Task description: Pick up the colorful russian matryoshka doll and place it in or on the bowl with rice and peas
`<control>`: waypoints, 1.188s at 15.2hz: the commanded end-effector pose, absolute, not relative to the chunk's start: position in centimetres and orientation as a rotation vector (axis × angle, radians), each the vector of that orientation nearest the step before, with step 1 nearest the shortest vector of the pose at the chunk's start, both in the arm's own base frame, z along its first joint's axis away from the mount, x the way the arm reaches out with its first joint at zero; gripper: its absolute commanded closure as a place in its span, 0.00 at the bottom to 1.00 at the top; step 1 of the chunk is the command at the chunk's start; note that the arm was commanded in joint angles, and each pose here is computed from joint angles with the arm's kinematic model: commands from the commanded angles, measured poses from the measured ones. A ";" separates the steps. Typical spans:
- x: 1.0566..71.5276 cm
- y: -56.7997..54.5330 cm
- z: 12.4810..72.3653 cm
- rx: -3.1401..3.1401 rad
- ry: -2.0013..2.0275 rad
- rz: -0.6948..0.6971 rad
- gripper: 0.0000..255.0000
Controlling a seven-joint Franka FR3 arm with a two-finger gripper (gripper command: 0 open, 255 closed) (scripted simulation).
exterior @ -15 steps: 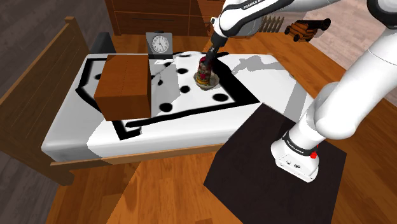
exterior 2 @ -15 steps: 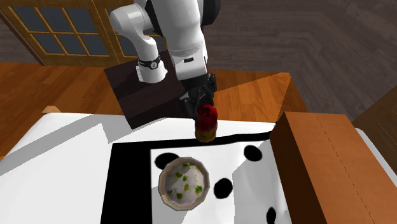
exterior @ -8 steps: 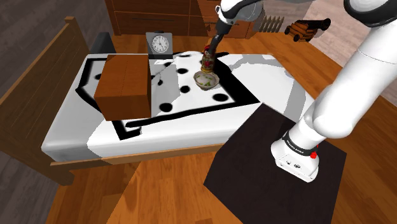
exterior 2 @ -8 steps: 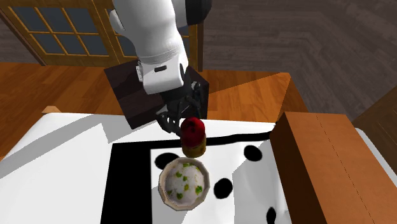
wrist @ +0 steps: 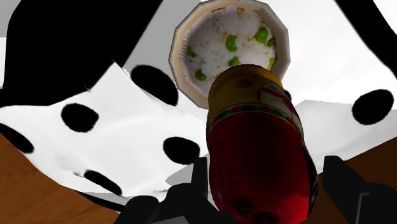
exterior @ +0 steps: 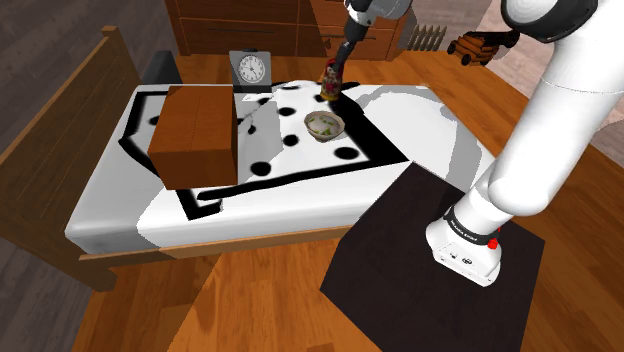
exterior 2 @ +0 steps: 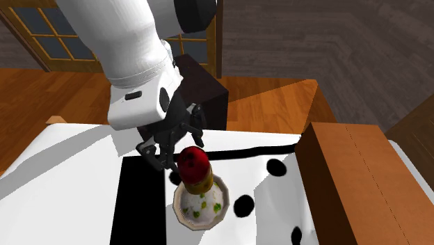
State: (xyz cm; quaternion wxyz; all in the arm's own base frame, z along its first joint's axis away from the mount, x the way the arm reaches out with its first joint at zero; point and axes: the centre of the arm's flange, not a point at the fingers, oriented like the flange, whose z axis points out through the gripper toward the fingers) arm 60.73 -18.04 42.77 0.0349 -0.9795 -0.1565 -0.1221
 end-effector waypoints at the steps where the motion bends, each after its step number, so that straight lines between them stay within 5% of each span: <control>1: 60.8 -18.2 41.8 -3.010 -0.482 -0.376 1.00; 18: 60.8 -18.2 32.8 -3.010 -0.482 -0.376 1.00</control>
